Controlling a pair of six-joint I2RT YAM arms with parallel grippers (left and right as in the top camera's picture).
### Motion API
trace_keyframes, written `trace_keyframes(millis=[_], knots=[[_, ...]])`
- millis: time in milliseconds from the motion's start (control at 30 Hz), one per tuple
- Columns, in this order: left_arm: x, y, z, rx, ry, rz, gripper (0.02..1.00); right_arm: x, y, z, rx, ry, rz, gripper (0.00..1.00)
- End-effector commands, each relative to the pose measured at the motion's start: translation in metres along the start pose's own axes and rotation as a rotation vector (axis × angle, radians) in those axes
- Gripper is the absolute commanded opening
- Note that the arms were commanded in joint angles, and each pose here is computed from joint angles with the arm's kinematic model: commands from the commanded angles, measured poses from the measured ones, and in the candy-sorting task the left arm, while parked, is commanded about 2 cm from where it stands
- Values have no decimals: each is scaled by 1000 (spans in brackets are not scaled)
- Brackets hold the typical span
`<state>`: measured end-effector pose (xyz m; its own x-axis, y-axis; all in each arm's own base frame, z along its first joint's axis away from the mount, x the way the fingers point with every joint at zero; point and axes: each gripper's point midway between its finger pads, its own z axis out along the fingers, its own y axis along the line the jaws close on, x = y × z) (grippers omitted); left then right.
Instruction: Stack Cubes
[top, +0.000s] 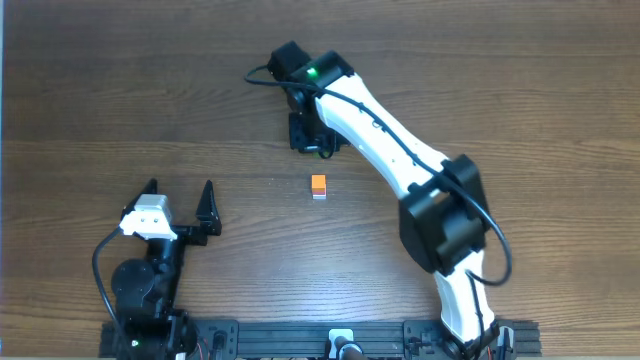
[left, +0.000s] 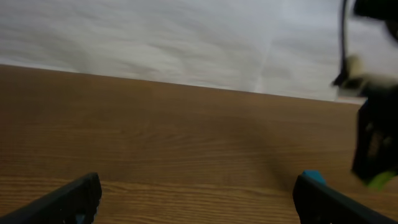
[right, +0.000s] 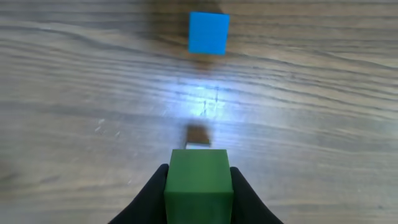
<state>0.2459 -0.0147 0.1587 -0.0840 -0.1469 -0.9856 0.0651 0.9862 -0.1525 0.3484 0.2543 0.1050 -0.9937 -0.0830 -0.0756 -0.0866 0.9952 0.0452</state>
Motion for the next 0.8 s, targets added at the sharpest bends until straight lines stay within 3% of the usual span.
trace_keyframes(millis=[33, 300, 800], knots=[[2, -3, 0, 16, 1, 15, 1000, 16, -1, -45, -19, -84, -5, 9], [2, -3, 0, 16, 1, 15, 1000, 52, -17, -34, 23, -50, 41, 9], [2, -3, 0, 16, 1, 15, 1000, 59, -2, -4, 31, -2, 58, 12]])
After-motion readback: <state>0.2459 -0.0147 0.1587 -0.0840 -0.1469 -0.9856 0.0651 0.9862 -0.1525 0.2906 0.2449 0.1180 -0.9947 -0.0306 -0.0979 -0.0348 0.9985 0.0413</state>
